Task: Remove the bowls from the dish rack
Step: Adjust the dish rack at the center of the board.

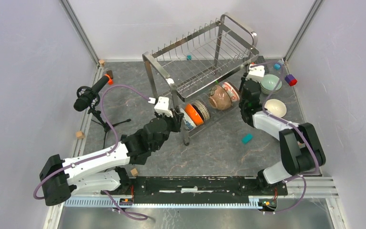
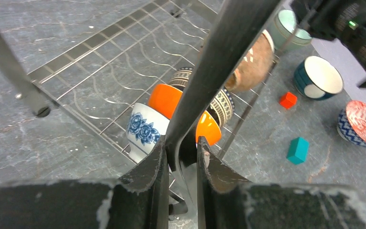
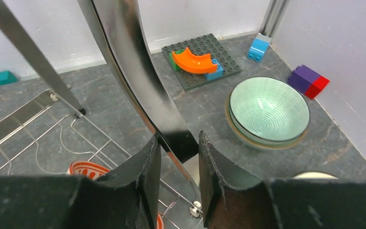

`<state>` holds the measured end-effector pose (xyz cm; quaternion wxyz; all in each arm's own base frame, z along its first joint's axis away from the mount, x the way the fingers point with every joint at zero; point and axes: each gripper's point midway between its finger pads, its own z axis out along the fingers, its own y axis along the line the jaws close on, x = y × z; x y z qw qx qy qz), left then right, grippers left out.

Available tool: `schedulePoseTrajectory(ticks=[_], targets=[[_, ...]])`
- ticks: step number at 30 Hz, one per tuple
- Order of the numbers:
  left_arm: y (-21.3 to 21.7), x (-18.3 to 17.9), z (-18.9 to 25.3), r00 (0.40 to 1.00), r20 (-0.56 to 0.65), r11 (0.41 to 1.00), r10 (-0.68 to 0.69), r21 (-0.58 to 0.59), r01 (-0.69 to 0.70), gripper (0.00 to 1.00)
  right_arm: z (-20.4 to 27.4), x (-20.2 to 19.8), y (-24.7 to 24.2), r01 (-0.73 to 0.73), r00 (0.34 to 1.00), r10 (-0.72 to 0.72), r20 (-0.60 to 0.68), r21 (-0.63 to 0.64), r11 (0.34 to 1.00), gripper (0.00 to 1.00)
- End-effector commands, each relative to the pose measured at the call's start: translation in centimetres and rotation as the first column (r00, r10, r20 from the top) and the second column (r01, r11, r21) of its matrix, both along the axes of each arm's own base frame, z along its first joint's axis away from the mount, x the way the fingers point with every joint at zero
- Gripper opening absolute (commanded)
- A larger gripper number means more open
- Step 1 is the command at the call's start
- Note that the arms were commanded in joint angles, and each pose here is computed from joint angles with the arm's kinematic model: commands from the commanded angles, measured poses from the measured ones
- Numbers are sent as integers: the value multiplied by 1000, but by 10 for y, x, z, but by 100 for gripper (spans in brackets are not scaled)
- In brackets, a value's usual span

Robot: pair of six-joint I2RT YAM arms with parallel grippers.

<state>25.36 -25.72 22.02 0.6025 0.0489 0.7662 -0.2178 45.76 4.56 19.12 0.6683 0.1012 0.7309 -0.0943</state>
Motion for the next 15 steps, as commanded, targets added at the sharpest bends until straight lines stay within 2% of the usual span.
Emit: schedulePoseTrajectory(ticks=[1,7,15], targets=[[46,38,8,975,57,971,213,95,-218,2,-22,-37,59,-211,974,223,-50,174,962,0],[75,55,9,951,52,948,306,77,-309,2,-37,-68,68,-290,946,314,-79,223,931,0],[87,84,-1,931,24,927,365,80,-366,2,-49,-103,91,-381,902,424,-86,306,873,0]])
